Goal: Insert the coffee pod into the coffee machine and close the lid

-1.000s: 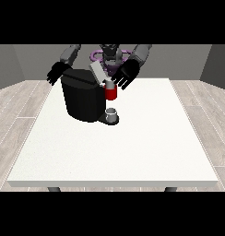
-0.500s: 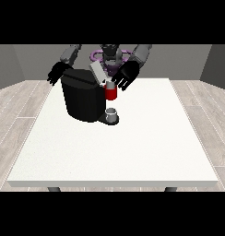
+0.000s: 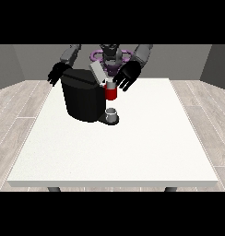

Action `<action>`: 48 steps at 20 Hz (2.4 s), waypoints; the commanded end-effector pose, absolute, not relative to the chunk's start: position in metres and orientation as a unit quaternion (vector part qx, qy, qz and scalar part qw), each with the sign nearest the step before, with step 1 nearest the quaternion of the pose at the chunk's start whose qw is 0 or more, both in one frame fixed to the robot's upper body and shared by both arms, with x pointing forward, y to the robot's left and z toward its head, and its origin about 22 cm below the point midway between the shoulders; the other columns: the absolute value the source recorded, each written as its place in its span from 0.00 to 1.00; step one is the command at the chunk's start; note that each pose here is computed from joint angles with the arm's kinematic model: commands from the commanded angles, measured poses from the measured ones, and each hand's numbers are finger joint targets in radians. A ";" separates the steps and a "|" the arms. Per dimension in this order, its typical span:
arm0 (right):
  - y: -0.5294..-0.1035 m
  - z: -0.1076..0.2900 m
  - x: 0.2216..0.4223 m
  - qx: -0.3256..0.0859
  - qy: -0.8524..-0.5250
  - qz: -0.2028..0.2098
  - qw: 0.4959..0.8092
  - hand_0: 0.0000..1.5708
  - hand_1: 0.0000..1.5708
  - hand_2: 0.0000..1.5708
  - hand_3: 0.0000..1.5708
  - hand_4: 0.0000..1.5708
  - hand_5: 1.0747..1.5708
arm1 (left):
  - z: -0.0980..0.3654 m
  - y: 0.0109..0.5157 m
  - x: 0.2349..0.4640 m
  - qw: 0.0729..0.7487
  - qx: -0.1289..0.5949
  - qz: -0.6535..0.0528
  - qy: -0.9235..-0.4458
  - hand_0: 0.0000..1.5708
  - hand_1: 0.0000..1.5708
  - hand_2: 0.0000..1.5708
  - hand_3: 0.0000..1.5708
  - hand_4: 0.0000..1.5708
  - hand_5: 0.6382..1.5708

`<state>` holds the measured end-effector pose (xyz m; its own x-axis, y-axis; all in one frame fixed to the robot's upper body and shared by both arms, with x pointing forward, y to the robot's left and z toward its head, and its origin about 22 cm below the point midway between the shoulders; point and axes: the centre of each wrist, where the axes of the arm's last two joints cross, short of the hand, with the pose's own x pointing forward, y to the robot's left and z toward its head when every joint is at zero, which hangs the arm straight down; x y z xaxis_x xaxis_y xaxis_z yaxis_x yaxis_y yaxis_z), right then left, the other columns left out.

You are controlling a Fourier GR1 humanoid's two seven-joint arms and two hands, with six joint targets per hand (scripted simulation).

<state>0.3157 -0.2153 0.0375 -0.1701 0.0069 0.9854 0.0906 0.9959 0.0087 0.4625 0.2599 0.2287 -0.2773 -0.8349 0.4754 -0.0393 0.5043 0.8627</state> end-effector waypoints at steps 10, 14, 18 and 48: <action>-0.215 0.040 0.321 -0.048 -0.762 -0.035 0.645 0.00 0.00 0.00 0.00 0.23 1.00 | 0.226 0.251 0.463 0.492 0.325 -0.452 -0.669 0.00 0.00 0.00 0.00 0.00 1.00; -0.226 0.029 0.322 -0.045 -0.756 -0.052 0.651 0.00 0.00 0.00 0.00 0.25 1.00 | 0.232 0.255 0.463 0.503 0.313 -0.446 -0.671 0.00 0.00 0.00 0.00 0.00 1.00; -0.234 0.020 0.319 -0.067 -0.742 -0.057 0.664 0.00 0.00 0.00 0.00 0.26 1.00 | 0.206 0.235 0.462 0.511 0.289 -0.474 -0.656 0.00 0.00 0.00 0.00 0.00 1.00; -0.276 0.024 0.277 -0.059 -0.705 0.013 0.707 0.00 0.00 0.00 0.00 0.03 1.00 | -0.025 0.259 0.372 0.736 -0.033 -0.117 -0.665 0.00 0.00 0.00 0.00 0.00 1.00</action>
